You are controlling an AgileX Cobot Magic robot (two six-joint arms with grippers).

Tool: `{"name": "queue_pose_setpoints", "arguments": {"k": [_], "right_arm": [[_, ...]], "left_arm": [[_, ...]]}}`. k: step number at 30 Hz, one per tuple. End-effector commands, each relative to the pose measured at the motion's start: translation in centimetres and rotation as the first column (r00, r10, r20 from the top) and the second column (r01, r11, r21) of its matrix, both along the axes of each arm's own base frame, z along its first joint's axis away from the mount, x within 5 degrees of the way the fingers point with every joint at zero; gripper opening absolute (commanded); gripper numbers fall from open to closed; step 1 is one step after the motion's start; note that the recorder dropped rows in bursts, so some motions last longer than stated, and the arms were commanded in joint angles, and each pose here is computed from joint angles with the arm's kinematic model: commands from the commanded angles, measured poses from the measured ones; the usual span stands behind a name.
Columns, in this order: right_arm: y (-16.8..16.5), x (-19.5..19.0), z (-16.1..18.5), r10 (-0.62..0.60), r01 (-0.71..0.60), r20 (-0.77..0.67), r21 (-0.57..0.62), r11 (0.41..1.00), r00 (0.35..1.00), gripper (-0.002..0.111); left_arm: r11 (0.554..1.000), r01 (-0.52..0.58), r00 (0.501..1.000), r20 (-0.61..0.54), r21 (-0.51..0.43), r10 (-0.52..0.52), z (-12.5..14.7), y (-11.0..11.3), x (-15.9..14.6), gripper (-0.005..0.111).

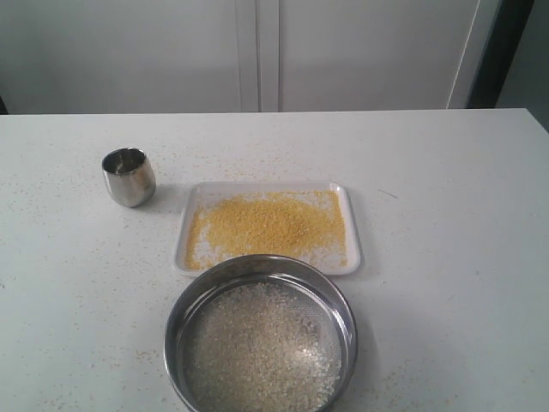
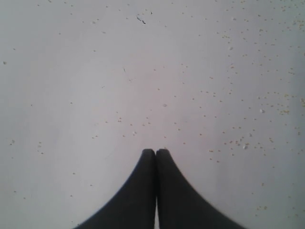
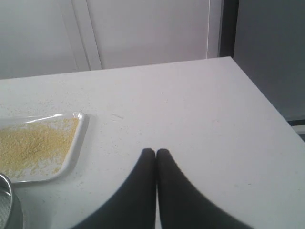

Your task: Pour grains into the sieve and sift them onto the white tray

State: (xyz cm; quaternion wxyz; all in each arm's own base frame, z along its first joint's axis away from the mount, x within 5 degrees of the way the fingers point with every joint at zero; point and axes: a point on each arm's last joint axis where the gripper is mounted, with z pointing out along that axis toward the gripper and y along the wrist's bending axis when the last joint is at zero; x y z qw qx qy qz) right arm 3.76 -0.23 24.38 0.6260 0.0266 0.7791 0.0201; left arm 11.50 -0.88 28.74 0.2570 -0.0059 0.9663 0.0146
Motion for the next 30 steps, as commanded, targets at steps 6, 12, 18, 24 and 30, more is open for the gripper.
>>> {"name": "queue_pose_setpoints", "arguments": {"k": [6,12,18,24,30], "right_arm": [[0.0,0.29,-1.28,-0.004,0.004,-0.027,-0.01,1.0,1.0,0.0],[0.0,0.29,-1.28,-0.004,0.004,-0.027,-0.01,1.0,1.0,0.0],[0.0,0.29,-1.26,0.019,-0.022,-0.027,-0.113,0.993,0.999,0.0],[0.0,0.29,-1.26,0.019,-0.021,-0.026,-0.111,0.994,0.999,0.0],[0.0,0.31,-1.3,0.019,-0.021,-0.026,-0.111,0.994,0.999,0.0]], "left_arm": [[1.0,-0.004,1.0,-0.007,-0.004,0.004,-0.18,0.04,-0.22,0.0],[1.0,-0.004,1.0,-0.007,-0.004,0.004,-0.18,0.04,-0.22,0.0],[1.0,-0.004,1.0,-0.007,-0.004,0.004,-0.18,0.04,-0.22,0.0],[1.0,-0.004,1.0,-0.007,-0.004,0.004,-0.18,0.04,-0.22,0.0],[1.0,-0.004,1.0,-0.007,-0.004,0.004,-0.18,0.04,-0.22,0.0]]}}
